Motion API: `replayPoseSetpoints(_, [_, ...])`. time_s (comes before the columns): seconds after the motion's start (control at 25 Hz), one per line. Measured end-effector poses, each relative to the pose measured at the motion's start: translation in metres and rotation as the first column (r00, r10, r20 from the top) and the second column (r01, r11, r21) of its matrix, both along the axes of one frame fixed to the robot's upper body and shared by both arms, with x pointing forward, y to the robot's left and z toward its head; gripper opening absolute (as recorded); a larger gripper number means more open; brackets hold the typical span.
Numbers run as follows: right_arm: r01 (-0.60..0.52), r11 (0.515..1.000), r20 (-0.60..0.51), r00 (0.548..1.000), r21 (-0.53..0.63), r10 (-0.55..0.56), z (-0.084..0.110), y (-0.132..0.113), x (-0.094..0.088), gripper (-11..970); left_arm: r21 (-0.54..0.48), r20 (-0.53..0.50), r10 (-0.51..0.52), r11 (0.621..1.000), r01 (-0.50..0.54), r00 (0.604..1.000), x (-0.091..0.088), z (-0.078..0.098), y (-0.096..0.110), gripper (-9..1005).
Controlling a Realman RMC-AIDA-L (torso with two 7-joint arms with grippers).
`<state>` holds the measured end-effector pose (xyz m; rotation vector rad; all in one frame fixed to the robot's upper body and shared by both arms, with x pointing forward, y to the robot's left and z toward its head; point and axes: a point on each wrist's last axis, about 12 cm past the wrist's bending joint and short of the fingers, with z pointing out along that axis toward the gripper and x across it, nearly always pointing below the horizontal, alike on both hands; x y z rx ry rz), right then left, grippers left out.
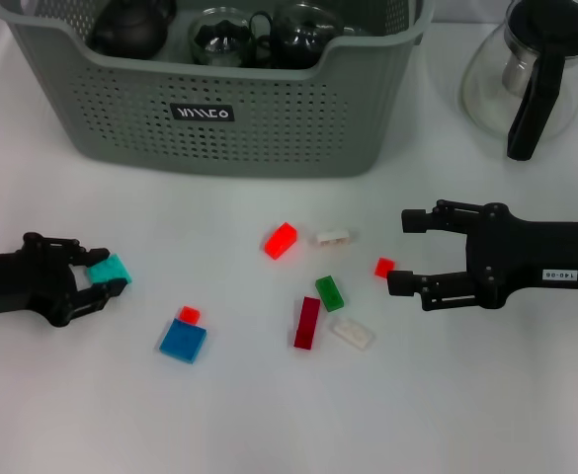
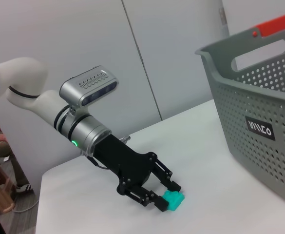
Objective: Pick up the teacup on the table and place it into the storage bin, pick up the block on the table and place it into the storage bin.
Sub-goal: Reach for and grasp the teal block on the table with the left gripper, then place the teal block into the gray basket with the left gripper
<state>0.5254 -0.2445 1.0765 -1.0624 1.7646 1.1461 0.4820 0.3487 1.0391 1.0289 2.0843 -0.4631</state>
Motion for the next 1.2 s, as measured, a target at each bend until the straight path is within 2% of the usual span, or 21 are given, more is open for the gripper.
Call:
replayPoseSetpoints(0.08, [-0.001,1.0,0.0,1.0,0.0,0.001,0.0,0.0,0.0,955,0.0,0.0,0.001,1.0,-0.001,1.0,0.0,0.0,0.0,432])
replayPoseSetpoints(0.44, [-0.001,1.0,-0.002,1.0,0.001,0.001,0.0,0.001,0.0,955,-0.026,-0.016,0.03,0.999,-0.03,0.999,0.001,0.008,0.005,401])
replayPoseSetpoints(0.68, [0.001,1.0,-0.001,1.0,0.001,-0.001,0.0,0.0,0.0,955,-0.166,-0.045,0.039,0.985,-0.045,0.998,0.003,0.031,0.016,404])
replayPoseSetpoints(0.88, [0.001,1.0,-0.001,1.0,0.001,-0.001,0.0,0.0,0.0,955,-0.282,-0.133,0.037,0.957,-0.074,0.99,0.013,0.051,0.013,407])
replayPoseSetpoints(0.96, [0.001,1.0,-0.001,1.0,0.001,-0.001,0.0,0.0,0.0,955,-0.33,-0.159,0.023,0.941,-0.075,0.987,0.018,0.058,0.008,408])
replayPoseSetpoints(1.04, [0.001,1.0,-0.001,1.0,0.0,-0.001,0.0,0.0,0.0,955,-0.414,-0.182,-0.008,0.908,-0.069,0.983,0.024,0.069,0.001,409])
replayPoseSetpoints(1.2, [0.0,1.0,0.0,1.0,0.0,0.0,0.0,0.0,0.0,955,-0.588,-0.21,-0.077,0.806,-0.063,0.975,0.042,0.094,-0.012,411])
